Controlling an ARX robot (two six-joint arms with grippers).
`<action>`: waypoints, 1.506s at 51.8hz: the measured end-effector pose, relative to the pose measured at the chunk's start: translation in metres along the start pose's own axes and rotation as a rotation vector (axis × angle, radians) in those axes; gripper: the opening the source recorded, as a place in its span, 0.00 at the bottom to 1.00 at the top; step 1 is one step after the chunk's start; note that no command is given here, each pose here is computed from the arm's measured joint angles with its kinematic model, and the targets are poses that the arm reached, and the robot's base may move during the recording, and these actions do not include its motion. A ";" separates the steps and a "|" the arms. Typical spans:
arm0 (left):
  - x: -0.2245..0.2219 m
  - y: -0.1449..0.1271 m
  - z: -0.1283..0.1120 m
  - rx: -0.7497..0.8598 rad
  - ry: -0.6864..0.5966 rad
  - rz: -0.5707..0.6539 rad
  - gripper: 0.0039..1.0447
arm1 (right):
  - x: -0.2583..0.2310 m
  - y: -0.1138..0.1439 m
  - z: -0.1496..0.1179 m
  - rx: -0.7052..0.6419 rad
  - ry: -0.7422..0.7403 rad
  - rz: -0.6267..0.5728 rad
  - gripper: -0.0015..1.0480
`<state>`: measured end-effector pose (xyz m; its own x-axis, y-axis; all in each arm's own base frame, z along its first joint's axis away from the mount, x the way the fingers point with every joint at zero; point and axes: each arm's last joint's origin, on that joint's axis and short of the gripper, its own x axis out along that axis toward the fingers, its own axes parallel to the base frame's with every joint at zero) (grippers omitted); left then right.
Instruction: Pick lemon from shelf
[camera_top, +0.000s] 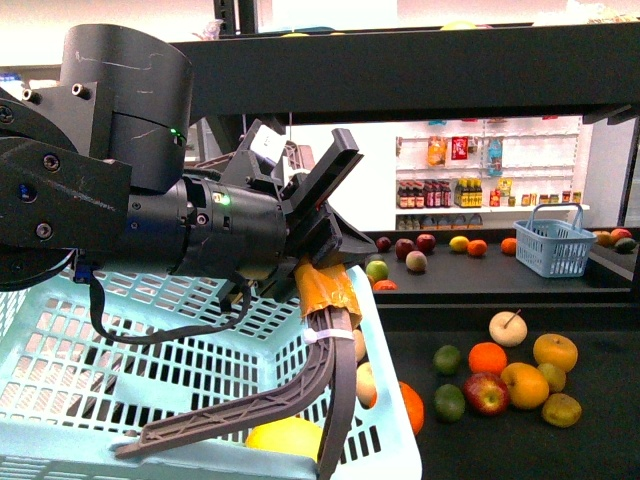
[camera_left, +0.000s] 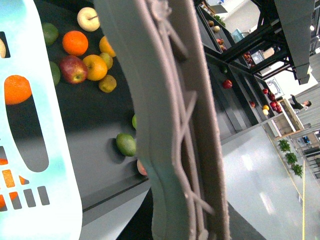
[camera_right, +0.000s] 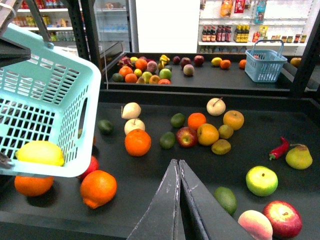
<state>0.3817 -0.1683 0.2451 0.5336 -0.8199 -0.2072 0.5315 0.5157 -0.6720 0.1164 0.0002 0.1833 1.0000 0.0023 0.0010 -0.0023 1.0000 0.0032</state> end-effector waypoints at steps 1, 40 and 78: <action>0.000 0.000 0.000 0.000 0.000 0.000 0.06 | 0.000 0.000 0.000 0.000 -0.001 0.000 0.02; 0.000 0.001 0.000 0.000 0.001 0.001 0.06 | -0.019 0.000 -0.015 -0.001 -0.011 0.000 0.11; 0.000 0.001 0.000 -0.001 0.001 0.001 0.06 | -0.019 0.000 -0.015 -0.001 -0.011 0.000 0.93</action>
<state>0.3819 -0.1684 0.2444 0.5336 -0.8196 -0.2088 0.5304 0.5166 -0.6722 0.0971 0.0002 0.1683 0.9999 0.0019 0.0116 -0.0019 1.0000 0.0025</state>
